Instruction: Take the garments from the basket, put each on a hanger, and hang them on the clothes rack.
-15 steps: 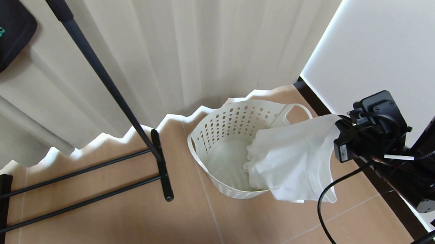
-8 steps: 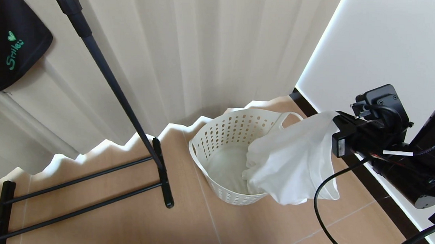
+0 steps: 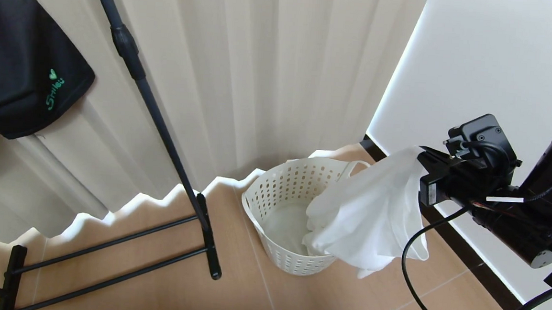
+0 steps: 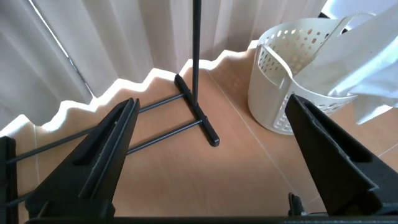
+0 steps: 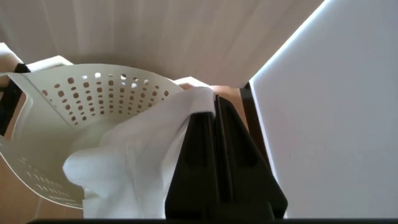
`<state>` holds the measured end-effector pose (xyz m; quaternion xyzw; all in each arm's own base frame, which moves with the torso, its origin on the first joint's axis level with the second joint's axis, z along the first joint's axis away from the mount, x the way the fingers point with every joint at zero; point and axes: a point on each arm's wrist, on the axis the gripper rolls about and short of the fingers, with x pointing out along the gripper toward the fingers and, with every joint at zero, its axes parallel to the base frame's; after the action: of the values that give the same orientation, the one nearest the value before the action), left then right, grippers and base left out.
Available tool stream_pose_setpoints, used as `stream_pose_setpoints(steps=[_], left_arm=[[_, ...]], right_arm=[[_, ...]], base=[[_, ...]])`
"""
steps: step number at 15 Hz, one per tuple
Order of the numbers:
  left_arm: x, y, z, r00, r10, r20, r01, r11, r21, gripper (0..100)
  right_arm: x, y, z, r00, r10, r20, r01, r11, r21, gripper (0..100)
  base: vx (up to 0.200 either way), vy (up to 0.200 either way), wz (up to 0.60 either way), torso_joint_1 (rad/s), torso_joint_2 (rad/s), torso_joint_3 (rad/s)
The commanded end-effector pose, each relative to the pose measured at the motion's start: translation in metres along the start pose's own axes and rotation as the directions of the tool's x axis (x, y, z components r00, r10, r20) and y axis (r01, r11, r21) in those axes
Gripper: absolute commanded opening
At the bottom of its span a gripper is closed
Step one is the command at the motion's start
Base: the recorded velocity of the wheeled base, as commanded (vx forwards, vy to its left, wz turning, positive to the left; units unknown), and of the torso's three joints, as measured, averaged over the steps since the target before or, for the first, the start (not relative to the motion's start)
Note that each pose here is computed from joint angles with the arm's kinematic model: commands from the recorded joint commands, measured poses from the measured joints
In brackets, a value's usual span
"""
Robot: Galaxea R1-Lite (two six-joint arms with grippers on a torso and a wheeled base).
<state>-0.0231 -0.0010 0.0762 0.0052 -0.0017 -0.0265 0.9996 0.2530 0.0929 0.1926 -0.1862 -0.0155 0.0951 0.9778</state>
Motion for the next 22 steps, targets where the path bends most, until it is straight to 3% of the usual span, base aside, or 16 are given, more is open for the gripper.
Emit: stream_pose_setpoints(steps=[1,15,22], left_arm=[[0.0,0.0,0.0001,1.0,-0.001,0.0,0.001,1.0,0.0,100],[0.0,0.0,0.0001,1.0,0.001,0.0,-0.001,1.0,0.0,100],[0.0002,0.0001,-0.0003,1.0,0.002,-0.002,-0.002,1.0,-0.001,100]], right_arm=[[0.0012,-0.0025,0.0003,1.0,-0.01,0.001,0.01,1.0,0.0,0],[0.0004,-0.002,-0.0012,1.0,-0.006,0.0,0.006,1.0,-0.001,0],[-0.0012,-0.0021,-0.0016,1.0,-0.006,-0.002,0.006,1.0,-0.001,0]], base=[[0.0,0.0,0.0,0.036,-0.36,-0.119],[0.0,0.0,0.0,0.116,-0.46,-0.141],[0.0,0.0,0.0,0.203,-0.52,-0.295]])
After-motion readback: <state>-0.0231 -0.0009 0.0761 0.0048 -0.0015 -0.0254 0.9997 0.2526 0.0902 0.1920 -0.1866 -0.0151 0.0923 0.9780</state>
